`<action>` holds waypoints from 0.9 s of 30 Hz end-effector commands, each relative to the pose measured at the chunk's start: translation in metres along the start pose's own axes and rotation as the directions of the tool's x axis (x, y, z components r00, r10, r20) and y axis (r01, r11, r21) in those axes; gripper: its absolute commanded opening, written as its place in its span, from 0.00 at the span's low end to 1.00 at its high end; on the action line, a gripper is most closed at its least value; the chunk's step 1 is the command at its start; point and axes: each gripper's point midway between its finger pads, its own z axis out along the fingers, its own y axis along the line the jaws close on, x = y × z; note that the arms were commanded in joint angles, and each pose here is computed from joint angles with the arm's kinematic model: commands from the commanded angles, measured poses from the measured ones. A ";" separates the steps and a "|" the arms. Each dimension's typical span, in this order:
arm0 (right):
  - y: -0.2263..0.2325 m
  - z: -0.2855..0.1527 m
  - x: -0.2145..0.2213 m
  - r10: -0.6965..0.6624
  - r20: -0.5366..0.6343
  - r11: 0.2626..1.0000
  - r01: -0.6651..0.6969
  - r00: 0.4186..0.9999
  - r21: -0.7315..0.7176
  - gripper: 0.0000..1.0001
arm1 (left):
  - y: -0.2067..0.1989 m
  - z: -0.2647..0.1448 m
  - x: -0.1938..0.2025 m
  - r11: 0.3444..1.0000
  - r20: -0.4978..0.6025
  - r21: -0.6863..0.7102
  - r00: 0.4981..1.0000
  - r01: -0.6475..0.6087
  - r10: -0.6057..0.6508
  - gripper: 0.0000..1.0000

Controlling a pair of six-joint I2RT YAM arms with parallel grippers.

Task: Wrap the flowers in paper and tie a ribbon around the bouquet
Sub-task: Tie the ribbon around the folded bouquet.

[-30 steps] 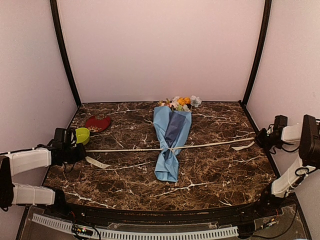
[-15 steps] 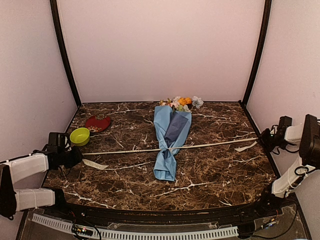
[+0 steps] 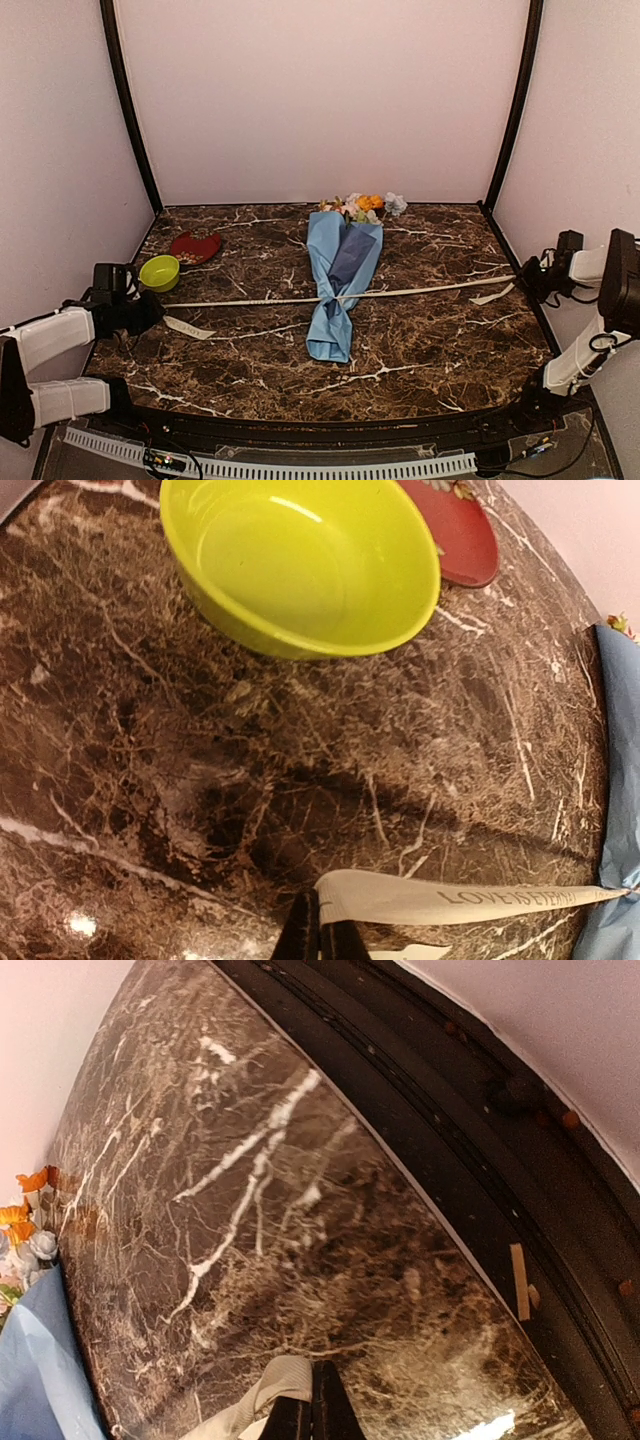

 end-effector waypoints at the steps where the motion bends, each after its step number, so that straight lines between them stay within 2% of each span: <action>1: 0.073 -0.024 -0.048 -0.228 0.231 0.973 0.231 0.946 0.011 0.00 | -0.034 -0.028 -0.037 0.995 0.140 0.002 0.985 -0.104 0.102 0.00; 5: 0.160 -0.045 -0.012 -0.370 0.229 0.909 0.402 0.900 -0.110 0.00 | -0.129 -0.071 -0.044 0.929 0.257 0.195 0.931 -0.313 0.259 0.00; 9: 0.241 -0.075 0.037 -0.539 0.204 0.778 0.576 0.817 -0.252 0.00 | -0.210 -0.117 -0.034 0.779 0.360 0.357 0.845 -0.516 0.395 0.00; 12: 0.294 -0.112 0.076 -0.636 0.215 0.637 0.662 0.741 -0.396 0.00 | -0.263 -0.153 -0.009 0.611 0.442 0.414 0.735 -0.675 0.514 0.00; 15: 0.338 -0.168 0.100 -0.680 0.272 0.479 0.694 0.681 -0.538 0.00 | -0.310 -0.204 0.023 0.383 0.574 0.438 0.580 -0.814 0.578 0.00; 17: 0.354 -0.206 0.112 -0.688 0.321 0.365 0.693 0.651 -0.622 0.00 | -0.331 -0.236 0.046 0.238 0.650 0.441 0.491 -0.865 0.580 0.00; 19: 0.365 -0.243 0.128 -0.699 0.362 0.236 0.677 0.617 -0.697 0.00 | -0.349 -0.265 0.069 0.113 0.702 0.450 0.429 -0.886 0.569 0.00; 22: 0.364 -0.284 0.155 -0.728 0.403 0.072 0.646 0.555 -0.760 0.00 | -0.362 -0.280 0.099 -0.018 0.735 0.442 0.350 -0.897 0.581 0.00; 24: 0.358 -0.300 0.169 -0.738 0.416 0.004 0.620 0.532 -0.785 0.00 | -0.369 -0.289 0.119 -0.094 0.748 0.447 0.315 -0.889 0.584 0.00; 27: 0.346 -0.318 0.183 -0.744 0.419 -0.049 0.582 0.521 -0.812 0.00 | -0.379 -0.309 0.142 -0.196 0.793 0.442 0.278 -0.875 0.542 0.00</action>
